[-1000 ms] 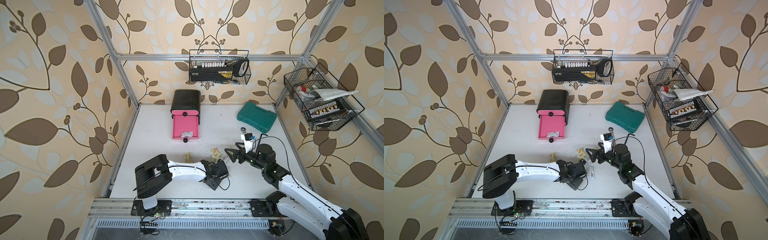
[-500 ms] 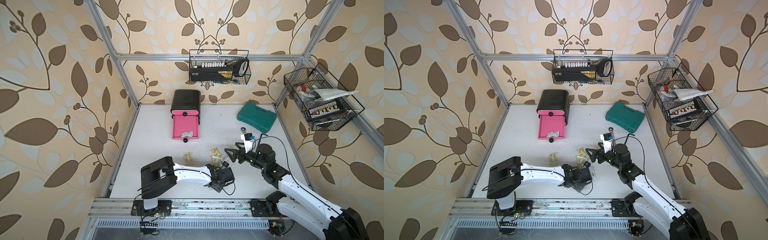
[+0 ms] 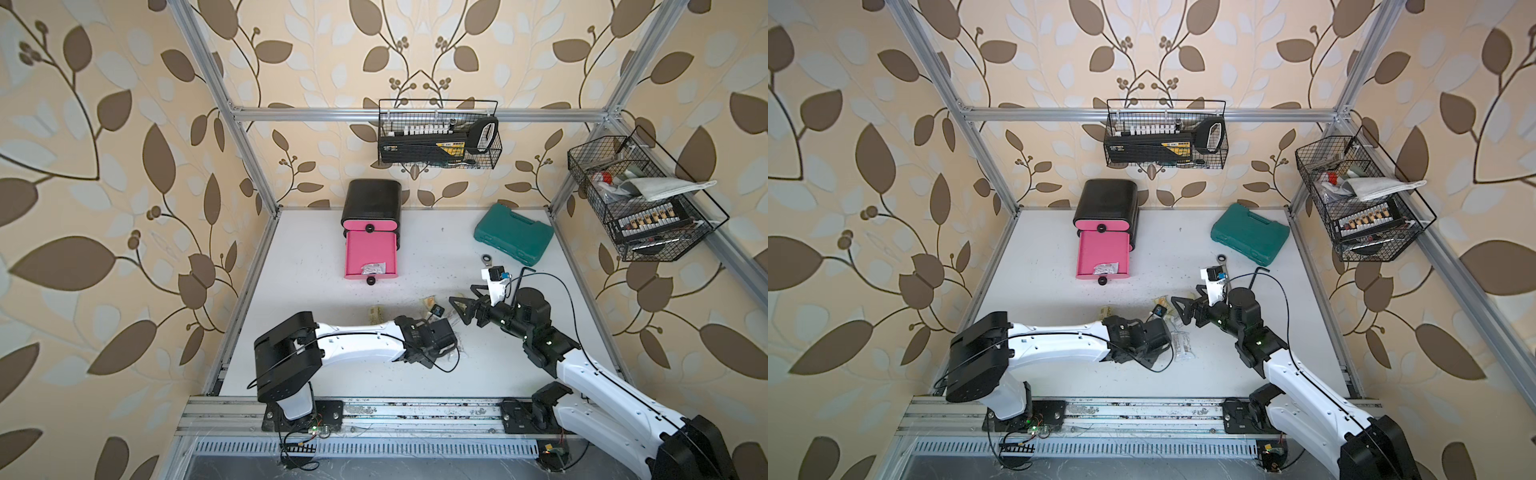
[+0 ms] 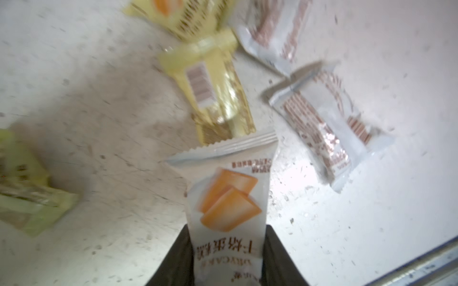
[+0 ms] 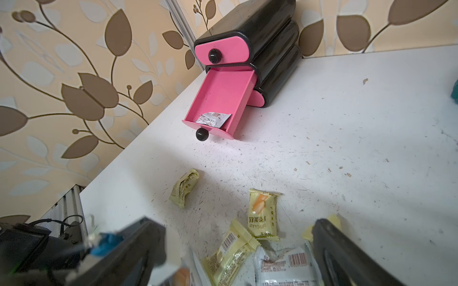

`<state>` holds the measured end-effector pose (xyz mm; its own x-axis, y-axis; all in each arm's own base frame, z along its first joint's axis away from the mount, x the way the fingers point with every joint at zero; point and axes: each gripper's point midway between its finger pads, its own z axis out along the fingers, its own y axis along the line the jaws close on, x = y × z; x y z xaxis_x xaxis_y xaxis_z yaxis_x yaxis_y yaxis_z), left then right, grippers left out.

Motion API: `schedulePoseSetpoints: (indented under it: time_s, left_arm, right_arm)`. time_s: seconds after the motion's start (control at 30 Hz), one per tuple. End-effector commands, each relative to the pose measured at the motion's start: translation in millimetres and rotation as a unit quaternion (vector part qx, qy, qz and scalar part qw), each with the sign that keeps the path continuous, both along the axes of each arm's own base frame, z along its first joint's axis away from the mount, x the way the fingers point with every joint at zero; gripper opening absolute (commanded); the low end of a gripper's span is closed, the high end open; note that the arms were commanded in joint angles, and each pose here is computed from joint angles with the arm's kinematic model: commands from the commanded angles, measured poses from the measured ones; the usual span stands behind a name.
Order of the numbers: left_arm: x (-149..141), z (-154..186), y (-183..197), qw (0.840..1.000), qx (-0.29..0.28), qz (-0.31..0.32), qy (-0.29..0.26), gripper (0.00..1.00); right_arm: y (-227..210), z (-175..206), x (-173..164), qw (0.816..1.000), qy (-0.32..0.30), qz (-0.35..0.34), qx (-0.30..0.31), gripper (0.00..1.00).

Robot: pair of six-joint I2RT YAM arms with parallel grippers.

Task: Place the cookies into the drawer by color
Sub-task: Pick up the cookie at the center of the board, then place the cookie in the drawer.

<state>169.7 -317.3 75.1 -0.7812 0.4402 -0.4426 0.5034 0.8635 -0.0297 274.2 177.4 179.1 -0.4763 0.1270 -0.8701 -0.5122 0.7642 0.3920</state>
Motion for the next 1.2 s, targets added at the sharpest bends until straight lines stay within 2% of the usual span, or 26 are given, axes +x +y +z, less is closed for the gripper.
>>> schedulePoseSetpoints:
  time_s: [0.0, 0.13, 0.3, 0.47, 0.6, 0.73, 1.17]
  left_arm:
    - [31, 42, 23, 0.998, -0.041, 0.036, -0.039, 0.31]
    - [71, 80, 56, 0.989, -0.102, 0.091, -0.063, 0.32]
    - [121, 101, 106, 0.974, -0.132, 0.168, -0.078, 0.32]
    - [163, 102, 150, 0.96, -0.142, 0.23, -0.075, 0.32]
    - [189, 87, 178, 0.954, -0.125, 0.265, -0.07, 0.3]
    - [211, 68, 189, 0.954, -0.107, 0.275, -0.051, 0.3]
    - [261, 51, 195, 0.957, -0.09, 0.273, -0.024, 0.31]
  right_arm:
    - [0, 10, 3, 1.0, -0.016, -0.005, 0.005, 0.99]
    - [1, 11, 4, 1.0, -0.015, -0.004, 0.005, 0.99]
    - [1, 9, 4, 1.0, -0.013, -0.004, 0.004, 0.99]
    - [1, 8, 5, 1.0, -0.012, -0.004, 0.003, 0.99]
    - [1, 9, 5, 1.0, -0.013, -0.005, 0.003, 0.99]
    - [2, 8, 5, 1.0, -0.011, -0.003, 0.003, 0.99]
    - [3, 6, 6, 1.0, -0.009, -0.004, 0.001, 0.99]
